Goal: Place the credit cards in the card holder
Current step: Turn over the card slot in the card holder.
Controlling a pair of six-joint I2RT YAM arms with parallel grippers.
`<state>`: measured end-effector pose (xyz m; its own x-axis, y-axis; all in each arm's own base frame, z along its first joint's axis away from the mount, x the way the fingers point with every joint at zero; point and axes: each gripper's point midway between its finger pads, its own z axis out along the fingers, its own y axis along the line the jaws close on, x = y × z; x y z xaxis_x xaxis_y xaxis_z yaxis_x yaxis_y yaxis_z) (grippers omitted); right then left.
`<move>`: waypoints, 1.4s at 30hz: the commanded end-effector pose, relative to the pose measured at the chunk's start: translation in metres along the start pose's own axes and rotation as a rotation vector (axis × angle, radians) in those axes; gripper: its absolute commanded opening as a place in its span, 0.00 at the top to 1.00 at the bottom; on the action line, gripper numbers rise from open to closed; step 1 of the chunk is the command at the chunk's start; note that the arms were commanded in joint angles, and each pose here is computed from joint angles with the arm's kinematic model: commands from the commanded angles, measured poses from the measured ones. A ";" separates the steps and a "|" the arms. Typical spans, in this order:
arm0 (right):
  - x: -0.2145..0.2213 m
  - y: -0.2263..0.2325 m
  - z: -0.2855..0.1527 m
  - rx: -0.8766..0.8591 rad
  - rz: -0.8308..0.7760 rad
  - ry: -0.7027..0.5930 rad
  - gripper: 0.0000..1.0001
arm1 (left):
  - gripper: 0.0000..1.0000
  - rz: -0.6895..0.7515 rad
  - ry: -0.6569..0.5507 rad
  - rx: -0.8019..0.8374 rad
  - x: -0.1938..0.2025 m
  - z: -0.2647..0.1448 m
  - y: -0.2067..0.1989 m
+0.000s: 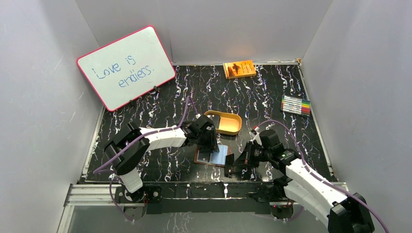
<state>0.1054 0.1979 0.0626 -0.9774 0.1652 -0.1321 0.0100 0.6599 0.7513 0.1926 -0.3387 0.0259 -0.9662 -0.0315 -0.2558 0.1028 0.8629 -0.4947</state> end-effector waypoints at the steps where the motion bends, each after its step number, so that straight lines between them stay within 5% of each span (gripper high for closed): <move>1: -0.015 0.022 -0.007 -0.060 -0.066 -0.065 1.00 | 0.63 -0.001 0.069 -0.156 0.023 0.013 0.046; 9: -0.011 0.017 -0.001 -0.047 -0.037 -0.026 1.00 | 0.65 -0.001 0.068 -0.157 0.023 0.013 0.046; 17: -0.034 0.017 -0.024 0.042 -0.076 -0.191 1.00 | 0.70 -0.003 0.068 -0.167 0.025 0.012 0.050; 27: -0.016 0.023 -0.007 -0.045 -0.064 -0.045 1.00 | 0.70 -0.004 0.065 -0.163 0.023 0.013 0.048; 42: -0.004 0.004 0.001 -0.003 -0.019 -0.003 1.00 | 0.69 -0.003 0.063 -0.162 0.023 0.012 0.047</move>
<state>0.1102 0.1982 0.0659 -0.9767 0.1659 -0.1359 0.0113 0.6726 0.7399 0.1932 -0.3361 0.0236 -0.9669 -0.0354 -0.2525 0.0954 0.8682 -0.4870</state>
